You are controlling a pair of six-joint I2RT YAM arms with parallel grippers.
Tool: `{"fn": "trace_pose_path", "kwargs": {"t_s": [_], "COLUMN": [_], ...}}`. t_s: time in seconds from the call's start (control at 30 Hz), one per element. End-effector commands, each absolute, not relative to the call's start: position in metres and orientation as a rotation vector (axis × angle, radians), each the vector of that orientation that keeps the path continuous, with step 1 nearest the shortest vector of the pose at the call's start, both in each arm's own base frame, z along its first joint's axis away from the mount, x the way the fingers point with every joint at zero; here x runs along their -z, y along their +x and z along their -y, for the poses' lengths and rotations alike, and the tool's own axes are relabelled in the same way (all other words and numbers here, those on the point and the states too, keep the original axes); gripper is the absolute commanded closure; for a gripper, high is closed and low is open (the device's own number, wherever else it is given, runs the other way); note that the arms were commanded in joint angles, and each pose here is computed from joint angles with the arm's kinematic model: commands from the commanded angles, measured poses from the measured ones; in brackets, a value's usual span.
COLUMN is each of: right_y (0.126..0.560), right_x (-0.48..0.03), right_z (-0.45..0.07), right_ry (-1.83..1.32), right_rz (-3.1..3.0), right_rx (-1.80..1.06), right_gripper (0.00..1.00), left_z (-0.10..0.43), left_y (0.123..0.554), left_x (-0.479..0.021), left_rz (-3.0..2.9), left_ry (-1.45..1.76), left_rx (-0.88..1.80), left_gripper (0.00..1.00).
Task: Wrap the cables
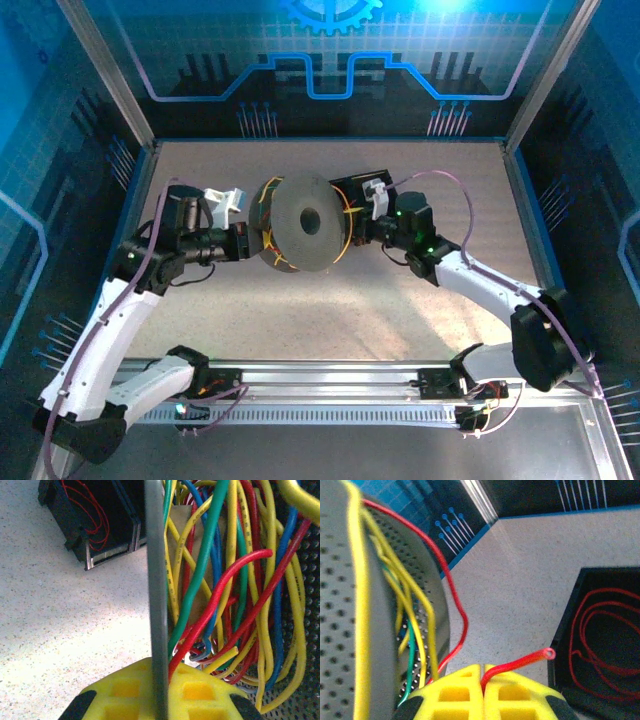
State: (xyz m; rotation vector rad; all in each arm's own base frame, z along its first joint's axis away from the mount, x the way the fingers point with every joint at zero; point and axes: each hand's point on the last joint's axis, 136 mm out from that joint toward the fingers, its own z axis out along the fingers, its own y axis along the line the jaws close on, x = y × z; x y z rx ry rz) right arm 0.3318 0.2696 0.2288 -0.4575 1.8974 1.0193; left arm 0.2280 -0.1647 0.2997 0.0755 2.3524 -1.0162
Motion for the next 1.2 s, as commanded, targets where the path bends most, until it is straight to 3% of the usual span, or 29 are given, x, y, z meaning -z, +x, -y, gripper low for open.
{"fn": "trace_pose_path", "kwargs": {"t_s": [0.0, 0.47, 0.73, 0.87, 0.9, 0.97, 1.17], "right_y": [0.318, 0.277, 0.290, 0.301, 0.298, 0.294, 0.280], "right_x": [-0.268, -0.292, -0.290, -0.265, -0.257, -0.240, -0.198], "right_z": [-0.277, -0.287, -0.281, -0.270, -0.268, -0.263, -0.245], "right_ry": [-0.740, -1.125, -1.046, -0.955, -0.950, -0.910, -0.786], "right_rz": [-1.618, -1.264, -1.347, -1.527, -1.560, -1.632, -1.809], "right_rx": [-0.951, -1.008, -0.965, -0.961, -0.966, -0.986, -1.062], "right_gripper": [1.00, 1.00, 1.00, 0.47, 0.40, 0.32, 0.25], "left_z": [0.179, 0.192, 0.190, 0.181, 0.178, 0.173, 0.160], "left_y": [0.222, 0.217, 0.224, 0.230, 0.232, 0.235, 0.249], "left_x": [-0.331, -0.305, -0.305, -0.321, -0.324, -0.331, -0.339], "left_rz": [-2.255, -2.354, -2.350, -2.294, -2.285, -2.267, -2.243], "left_ry": [0.208, 0.288, 0.256, 0.197, 0.180, 0.154, 0.068], "left_rx": [1.122, 1.154, 1.118, 1.062, 1.049, 1.017, 0.959], "left_gripper": [1.00, 1.00, 1.00, 1.00, 1.00, 1.00, 1.00]}}
